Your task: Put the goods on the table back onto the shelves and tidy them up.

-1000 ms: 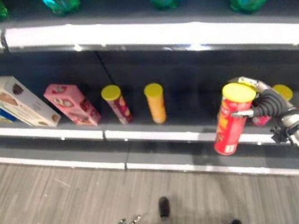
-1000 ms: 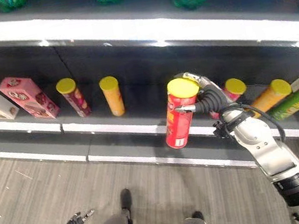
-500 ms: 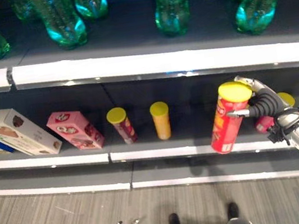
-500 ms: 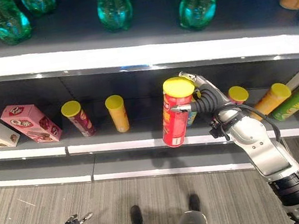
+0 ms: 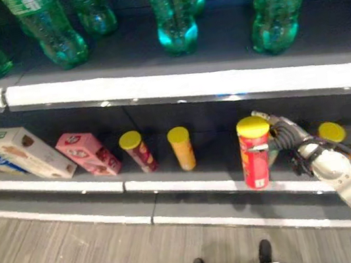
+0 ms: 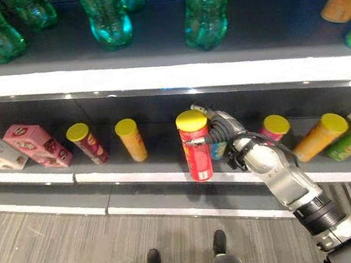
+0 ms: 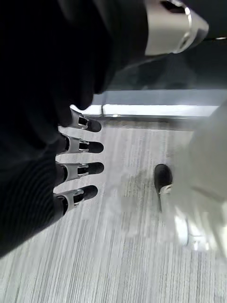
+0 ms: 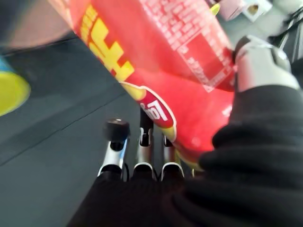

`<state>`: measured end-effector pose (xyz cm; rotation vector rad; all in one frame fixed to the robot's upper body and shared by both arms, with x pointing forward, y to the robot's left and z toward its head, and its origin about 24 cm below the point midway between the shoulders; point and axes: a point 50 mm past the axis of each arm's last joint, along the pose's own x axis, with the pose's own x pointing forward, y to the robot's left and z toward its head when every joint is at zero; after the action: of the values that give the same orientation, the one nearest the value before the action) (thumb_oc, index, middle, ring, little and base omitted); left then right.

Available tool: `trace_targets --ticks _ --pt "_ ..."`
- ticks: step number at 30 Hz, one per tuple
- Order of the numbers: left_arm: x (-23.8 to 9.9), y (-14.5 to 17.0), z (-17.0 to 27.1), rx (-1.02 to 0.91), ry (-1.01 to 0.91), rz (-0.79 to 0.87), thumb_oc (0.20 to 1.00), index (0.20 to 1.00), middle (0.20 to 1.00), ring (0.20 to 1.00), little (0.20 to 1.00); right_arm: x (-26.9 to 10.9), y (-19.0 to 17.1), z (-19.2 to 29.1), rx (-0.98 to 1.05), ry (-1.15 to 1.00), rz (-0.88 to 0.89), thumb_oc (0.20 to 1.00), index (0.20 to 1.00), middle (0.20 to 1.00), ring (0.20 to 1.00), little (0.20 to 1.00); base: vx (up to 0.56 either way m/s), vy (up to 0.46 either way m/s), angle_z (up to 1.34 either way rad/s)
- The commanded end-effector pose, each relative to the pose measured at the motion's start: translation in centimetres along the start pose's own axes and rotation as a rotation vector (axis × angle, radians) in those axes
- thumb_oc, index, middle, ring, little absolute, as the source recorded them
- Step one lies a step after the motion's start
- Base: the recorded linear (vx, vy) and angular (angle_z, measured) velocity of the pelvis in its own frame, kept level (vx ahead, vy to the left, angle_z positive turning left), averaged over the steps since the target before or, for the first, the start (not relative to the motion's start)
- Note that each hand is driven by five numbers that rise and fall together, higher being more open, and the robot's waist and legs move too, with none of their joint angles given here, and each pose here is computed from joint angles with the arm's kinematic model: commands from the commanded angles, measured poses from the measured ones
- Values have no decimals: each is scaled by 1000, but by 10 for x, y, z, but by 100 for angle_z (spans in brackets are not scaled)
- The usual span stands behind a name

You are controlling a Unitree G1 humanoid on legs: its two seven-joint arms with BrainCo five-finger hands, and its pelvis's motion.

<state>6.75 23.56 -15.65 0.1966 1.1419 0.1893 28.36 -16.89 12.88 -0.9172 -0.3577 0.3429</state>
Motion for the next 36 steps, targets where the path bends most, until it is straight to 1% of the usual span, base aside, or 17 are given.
trace_targets --ticks 1,4,5,6,7,9,10,12,14,15,18,24,30,36 --pt "5 21 15 37 -31 67 1000 1000 1000 1000 1000 23 -27 27 -111 -137 -134 200 200 200 200 200 17 -16 36" --pt "4 20 16 38 -34 67 1000 1000 1000 1000 1000 34 -37 29 -215 -136 -197 200 200 200 200 200 -16 -9 32" --pt "5 20 16 37 -35 67 1000 1000 1000 1000 1000 35 -37 29 -216 -137 -197 200 200 200 200 200 -32 4 21" --pt "5 19 17 46 -42 68 1000 1000 1000 1000 1000 38 -44 29 -268 -135 -246 200 200 200 200 200 -24 4 22" --pt "5 19 17 46 -43 68 1000 1000 1000 1000 1000 39 -44 29 -269 -135 -247 200 200 200 200 200 -47 9 16" --pt "5 18 19 56 -53 70 1000 1000 1000 1000 1000 41 -56 29 -324 -133 -320 200 200 200 200 200 -42 8 21" --pt "5 18 19 56 -53 70 1000 1000 1000 1000 1000 41 -56 29 -324 -133 -320 200 200 200 200 200 -50 4 29" --pt "5 14 21 63 -60 79 1000 1000 1000 1000 1000 36 -73 24 -385 -106 -475 200 200 200 200 200 -48 3 20" --pt "6 11 23 76 -66 89 1000 1000 1000 1000 1000 31 -76 20 -430 -90 -562 200 200 200 200 200 -36 9 25" --pt "6 9 25 80 -76 92 1000 1000 1000 1000 1000 32 -74 19 -416 -84 -579 200 200 200 200 200 -26 11 16" --pt "7 2 31 87 -98 83 1000 1000 1000 1000 1000 34 -68 18 -387 -84 -602 200 200 200 200 200 0 0 0" --pt "8 -2 39 94 -123 80 1000 1000 1000 1000 1000 37 -65 23 -350 -103 -632 200 200 200 200 200 -10 14 -4" --pt "7 -5 41 98 -135 80 1000 1000 1000 1000 1000 42 -50 31 -304 -146 -583 200 200 200 200 200 -2 3 -3" --pt "7 -4 43 101 -146 85 1000 1000 1000 1000 1000 47 -47 32 -315 -151 -555 200 200 200 200 200 0 0 0"
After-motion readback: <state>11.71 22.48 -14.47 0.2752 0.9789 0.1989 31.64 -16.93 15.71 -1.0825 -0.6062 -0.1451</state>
